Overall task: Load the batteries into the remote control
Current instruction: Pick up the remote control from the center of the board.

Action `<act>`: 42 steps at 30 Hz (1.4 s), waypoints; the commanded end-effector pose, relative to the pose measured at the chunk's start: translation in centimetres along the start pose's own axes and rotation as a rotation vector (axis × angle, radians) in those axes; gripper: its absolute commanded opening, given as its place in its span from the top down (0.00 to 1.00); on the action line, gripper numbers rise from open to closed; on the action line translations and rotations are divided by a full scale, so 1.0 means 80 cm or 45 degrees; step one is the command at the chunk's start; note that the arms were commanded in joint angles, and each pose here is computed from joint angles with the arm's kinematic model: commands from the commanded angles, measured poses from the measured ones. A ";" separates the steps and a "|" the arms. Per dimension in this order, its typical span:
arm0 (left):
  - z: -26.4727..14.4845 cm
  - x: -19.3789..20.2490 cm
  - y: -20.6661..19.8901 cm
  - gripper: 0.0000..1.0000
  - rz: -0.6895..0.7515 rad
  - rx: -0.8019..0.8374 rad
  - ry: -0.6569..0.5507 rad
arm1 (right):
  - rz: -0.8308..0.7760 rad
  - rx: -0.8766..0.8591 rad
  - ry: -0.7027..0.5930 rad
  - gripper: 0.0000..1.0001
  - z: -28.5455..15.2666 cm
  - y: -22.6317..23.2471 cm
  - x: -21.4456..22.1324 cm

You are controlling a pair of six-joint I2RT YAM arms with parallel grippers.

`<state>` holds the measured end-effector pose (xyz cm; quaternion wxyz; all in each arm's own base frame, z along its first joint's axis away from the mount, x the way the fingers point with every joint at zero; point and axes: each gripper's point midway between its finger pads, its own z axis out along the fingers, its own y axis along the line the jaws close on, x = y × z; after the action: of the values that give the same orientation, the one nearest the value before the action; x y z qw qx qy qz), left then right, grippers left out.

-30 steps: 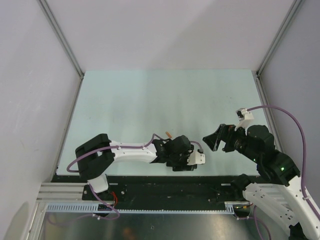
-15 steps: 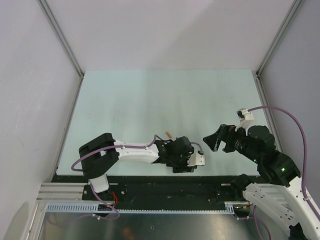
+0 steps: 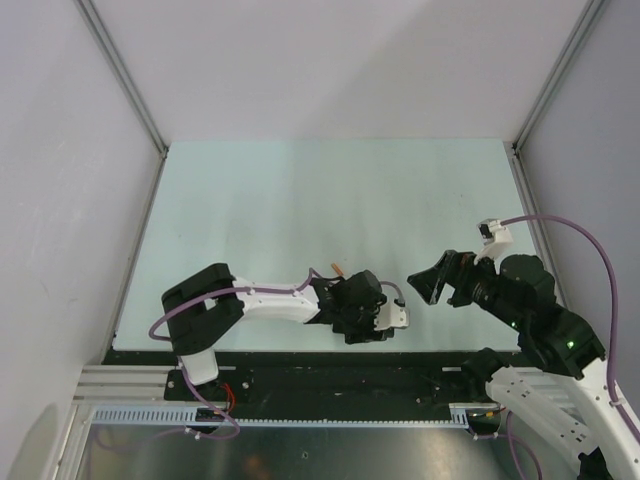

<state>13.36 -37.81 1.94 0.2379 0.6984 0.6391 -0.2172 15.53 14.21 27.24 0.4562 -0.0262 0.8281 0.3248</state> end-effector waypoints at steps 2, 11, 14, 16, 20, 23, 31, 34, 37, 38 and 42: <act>0.010 0.004 -0.009 0.43 0.023 0.090 -0.024 | 0.006 -0.062 -0.064 0.00 -0.016 0.017 -0.018; 0.003 -0.003 0.004 0.65 0.010 0.036 -0.036 | 0.010 -0.060 -0.065 0.00 -0.017 0.016 -0.017; -0.017 -0.025 0.021 0.66 0.018 -0.044 -0.091 | 0.012 -0.078 -0.081 0.00 -0.019 0.020 -0.020; -0.043 -0.051 0.040 0.69 0.023 -0.131 -0.159 | 0.013 -0.076 -0.103 0.00 -0.021 0.020 -0.024; -0.100 -0.089 0.080 0.71 -0.088 -0.214 -0.342 | 0.017 -0.049 -0.195 0.01 -0.033 0.015 -0.039; -0.146 -0.110 0.110 0.77 -0.272 -0.230 -0.543 | 0.040 0.035 -0.345 0.01 -0.049 -0.004 -0.057; -0.310 -0.171 0.128 0.81 -0.444 -0.383 -1.190 | 0.053 -0.020 -0.344 0.00 -0.024 0.003 -0.054; -0.364 -0.183 0.124 0.83 -0.527 -0.387 -1.387 | 0.058 -0.161 -0.276 0.00 -0.005 0.027 -0.043; -0.398 -0.180 0.120 0.85 -0.685 -0.315 -1.556 | 0.062 -0.273 -0.265 0.00 0.007 0.044 -0.039; -0.408 -0.176 0.116 0.85 -0.768 -0.235 -1.645 | 0.050 -0.356 -0.279 0.00 0.006 0.058 -0.043; -0.431 -0.169 0.099 0.85 -0.894 -0.031 -1.855 | 0.048 -0.584 -0.272 0.00 0.007 0.095 -0.042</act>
<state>22.43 -29.19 35.08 0.5781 0.2127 0.5657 -0.5482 16.83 16.80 28.50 0.5002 -0.0215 0.7622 0.4103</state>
